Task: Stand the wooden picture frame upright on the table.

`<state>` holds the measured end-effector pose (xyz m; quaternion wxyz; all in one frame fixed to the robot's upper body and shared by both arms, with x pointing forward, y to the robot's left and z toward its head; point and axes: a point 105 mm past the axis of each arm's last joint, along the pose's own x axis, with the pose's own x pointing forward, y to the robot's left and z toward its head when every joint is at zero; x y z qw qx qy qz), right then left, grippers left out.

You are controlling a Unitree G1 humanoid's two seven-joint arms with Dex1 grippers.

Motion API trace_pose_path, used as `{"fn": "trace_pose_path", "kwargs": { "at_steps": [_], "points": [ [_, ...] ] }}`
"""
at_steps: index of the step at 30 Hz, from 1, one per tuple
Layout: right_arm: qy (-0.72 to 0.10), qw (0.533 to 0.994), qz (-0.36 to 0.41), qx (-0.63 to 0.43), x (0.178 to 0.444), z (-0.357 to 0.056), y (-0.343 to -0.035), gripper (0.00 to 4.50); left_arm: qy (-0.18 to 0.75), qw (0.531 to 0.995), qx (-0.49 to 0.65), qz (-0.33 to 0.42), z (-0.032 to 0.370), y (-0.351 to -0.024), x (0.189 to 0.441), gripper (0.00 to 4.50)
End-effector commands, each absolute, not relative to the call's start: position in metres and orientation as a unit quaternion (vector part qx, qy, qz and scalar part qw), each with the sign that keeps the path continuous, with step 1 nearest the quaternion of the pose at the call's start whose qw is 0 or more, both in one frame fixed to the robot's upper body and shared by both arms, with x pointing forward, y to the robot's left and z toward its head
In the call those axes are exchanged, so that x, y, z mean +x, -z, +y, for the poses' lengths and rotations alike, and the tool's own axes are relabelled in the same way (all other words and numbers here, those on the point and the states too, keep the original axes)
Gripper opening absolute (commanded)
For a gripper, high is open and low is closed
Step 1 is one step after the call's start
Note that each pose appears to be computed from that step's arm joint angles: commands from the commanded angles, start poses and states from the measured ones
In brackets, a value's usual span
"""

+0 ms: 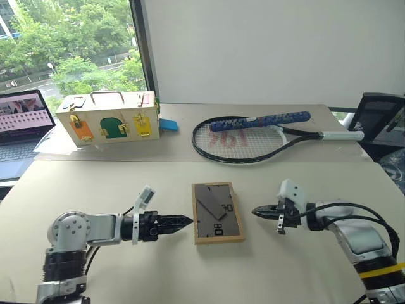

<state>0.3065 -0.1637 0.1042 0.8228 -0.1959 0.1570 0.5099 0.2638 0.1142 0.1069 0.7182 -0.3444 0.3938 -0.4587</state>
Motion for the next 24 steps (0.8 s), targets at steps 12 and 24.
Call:
{"fn": "trace_pose_path", "kwargs": {
  "at_steps": [12,24],
  "points": [
    [-0.573,0.791,0.109,-0.182,0.298,-0.111,-0.113,0.0,0.431,0.703,-0.368,0.43,0.065,-0.088,0.275,4.49],
    [-0.545,0.804,0.129,-0.2,0.304,-0.131,-0.11,0.0,0.426,0.714,-0.394,0.392,0.092,-0.106,0.284,2.01]
  ]
}}
